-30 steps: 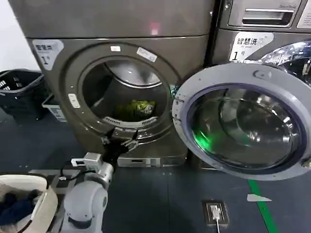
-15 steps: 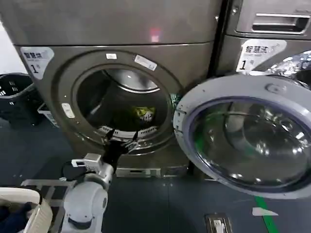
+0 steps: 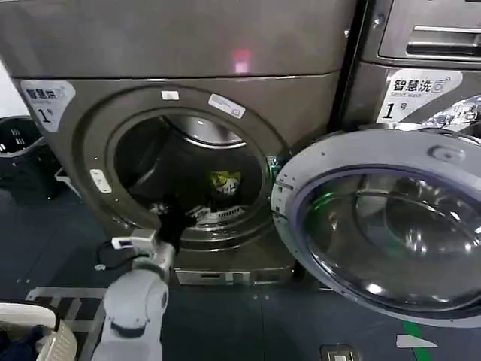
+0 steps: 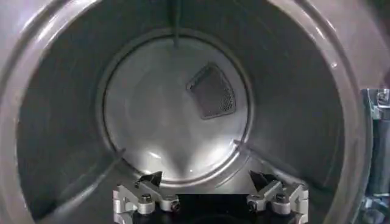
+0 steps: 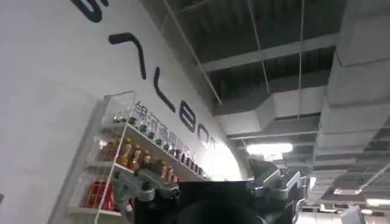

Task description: Grasp the clothes from the dryer.

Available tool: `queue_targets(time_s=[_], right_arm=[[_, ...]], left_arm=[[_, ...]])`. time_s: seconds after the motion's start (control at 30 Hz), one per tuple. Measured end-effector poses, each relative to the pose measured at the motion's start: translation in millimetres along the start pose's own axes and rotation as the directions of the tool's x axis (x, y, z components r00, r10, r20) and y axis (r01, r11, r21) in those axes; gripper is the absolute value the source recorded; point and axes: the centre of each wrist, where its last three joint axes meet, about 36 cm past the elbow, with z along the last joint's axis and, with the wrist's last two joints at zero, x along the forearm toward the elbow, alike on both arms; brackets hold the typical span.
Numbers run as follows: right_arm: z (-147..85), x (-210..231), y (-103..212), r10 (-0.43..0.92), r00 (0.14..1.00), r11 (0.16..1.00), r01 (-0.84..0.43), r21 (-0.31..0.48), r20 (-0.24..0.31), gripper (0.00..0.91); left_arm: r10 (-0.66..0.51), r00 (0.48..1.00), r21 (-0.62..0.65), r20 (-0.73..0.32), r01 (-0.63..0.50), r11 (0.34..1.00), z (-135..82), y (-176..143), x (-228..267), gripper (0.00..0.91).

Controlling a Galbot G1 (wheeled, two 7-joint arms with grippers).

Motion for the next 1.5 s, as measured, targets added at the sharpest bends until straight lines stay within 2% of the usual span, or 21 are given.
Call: queue_targets(time_s=[0.23,0.37,0.5,0.67,0.73,0.87,1.0,1.1,1.23,1.5], right_arm=[[2.5,2.4,-4.0,0.015,1.000,1.000,-0.015,0.001,-0.006,0.907],[6.4,4.7,-3.7,0.015,1.000,1.000,-0.015,-0.005,-0.008,0.907],[10.2,5.7,-2.1,0.013,1.000,1.000,-0.013,-0.015,-0.004,0.907],[13.0,6.4,-2.9,0.015,1.000,1.000,-0.015,-0.023,-0.003,0.907],[13.3,6.5,-3.1,0.015,1.000,1.000,-0.015,-0.024,-0.001,0.907],[16.0,9.2,-5.8,0.022,1.000,0.999,-0.022,-0.027,-0.002,0.907],[19.6,12.6,-6.7,0.023,1.000,0.999,-0.023,-0.032,-0.005,0.907],[20.3,13.6,-7.3,0.023,1.000,0.999,-0.023,-0.032,-0.005,0.907],[20.1,14.6,-8.4,0.025,1.000,0.999,-0.025,-0.030,-0.004,0.907],[21.8,16.0,-9.7,0.023,1.000,0.999,-0.023,-0.029,-0.005,0.907]], left_arm=[[0.015,1.000,-0.036,0.011,-0.015,0.999,11.4,14.8,-66.8,0.907],[0.093,0.995,-0.136,-0.022,-0.095,0.986,13.9,31.1,-117.7,0.907],[0.204,0.975,-0.318,-0.089,-0.222,0.922,3.7,54.6,-171.4,0.907],[0.294,0.927,-0.488,-0.233,-0.373,0.789,-8.1,77.4,-243.8,0.907],[0.323,0.895,-0.545,-0.307,-0.444,0.711,-11.9,82.2,-269.2,0.907],[0.361,0.785,-0.613,-0.503,-0.618,0.492,-20.8,83.3,-315.6,0.907],[0.334,0.633,-0.568,-0.698,-0.774,0.280,-31.4,82.6,-346.6,0.907],[0.249,0.530,-0.499,-0.811,-0.848,0.178,-36.9,85.3,-360.1,0.907],[0.132,0.427,-0.414,-0.894,-0.903,0.116,-38.0,86.7,-369.2,0.907],[-0.005,0.328,-0.327,-0.945,-0.939,0.106,-29.0,74.8,-375.5,0.907]])
